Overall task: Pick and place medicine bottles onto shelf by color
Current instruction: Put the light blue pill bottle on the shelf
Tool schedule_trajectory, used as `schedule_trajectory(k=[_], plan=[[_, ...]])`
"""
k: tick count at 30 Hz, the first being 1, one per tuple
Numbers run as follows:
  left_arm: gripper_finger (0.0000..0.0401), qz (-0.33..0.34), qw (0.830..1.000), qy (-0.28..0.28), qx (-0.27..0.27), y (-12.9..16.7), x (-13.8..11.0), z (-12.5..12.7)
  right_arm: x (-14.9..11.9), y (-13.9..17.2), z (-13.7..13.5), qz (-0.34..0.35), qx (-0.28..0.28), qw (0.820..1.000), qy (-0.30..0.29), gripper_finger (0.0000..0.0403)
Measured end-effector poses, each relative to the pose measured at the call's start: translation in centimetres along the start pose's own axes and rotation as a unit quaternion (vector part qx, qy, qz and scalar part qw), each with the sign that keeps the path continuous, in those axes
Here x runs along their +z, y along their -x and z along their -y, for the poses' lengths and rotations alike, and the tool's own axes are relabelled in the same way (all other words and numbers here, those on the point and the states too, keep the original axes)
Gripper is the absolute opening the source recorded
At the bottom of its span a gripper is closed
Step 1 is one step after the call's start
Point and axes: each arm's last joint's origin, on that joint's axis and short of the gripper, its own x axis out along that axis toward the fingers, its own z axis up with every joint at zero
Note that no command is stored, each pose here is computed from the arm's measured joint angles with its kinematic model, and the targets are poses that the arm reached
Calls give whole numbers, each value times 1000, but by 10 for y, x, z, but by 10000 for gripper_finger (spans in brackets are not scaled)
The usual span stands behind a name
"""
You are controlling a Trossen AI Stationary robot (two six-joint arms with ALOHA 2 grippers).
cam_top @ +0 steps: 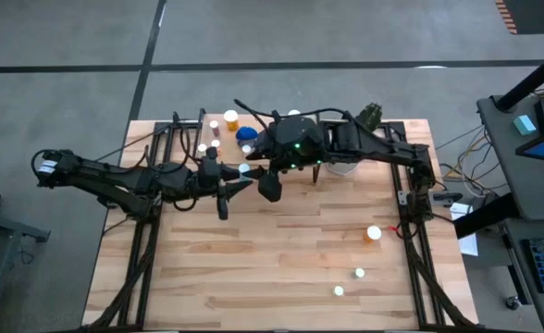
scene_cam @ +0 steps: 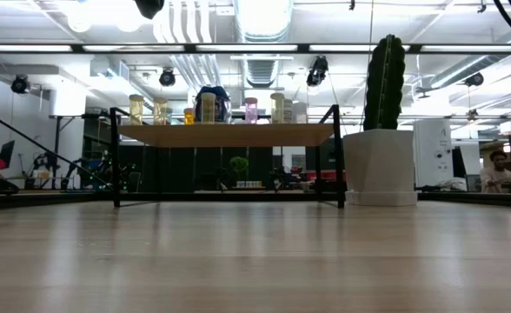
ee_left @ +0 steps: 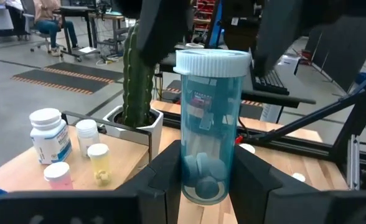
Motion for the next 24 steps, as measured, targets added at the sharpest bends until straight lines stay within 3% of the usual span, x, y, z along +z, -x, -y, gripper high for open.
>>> schedule_trajectory(k=[8, 19, 24], plan=[[88, -4, 1000, -1, 2, -1, -2, 0, -3, -8, 0, -8, 2, 1000, 18, 187], [88, -5, 1000, 6, 3, -2, -3, 0, -3, -8, 0, -9, 3, 1000, 22, 108], [88, -6, 1000, 8, 3, -2, -4, 0, -3, -8, 0, -9, 3, 1000, 23, 99]])
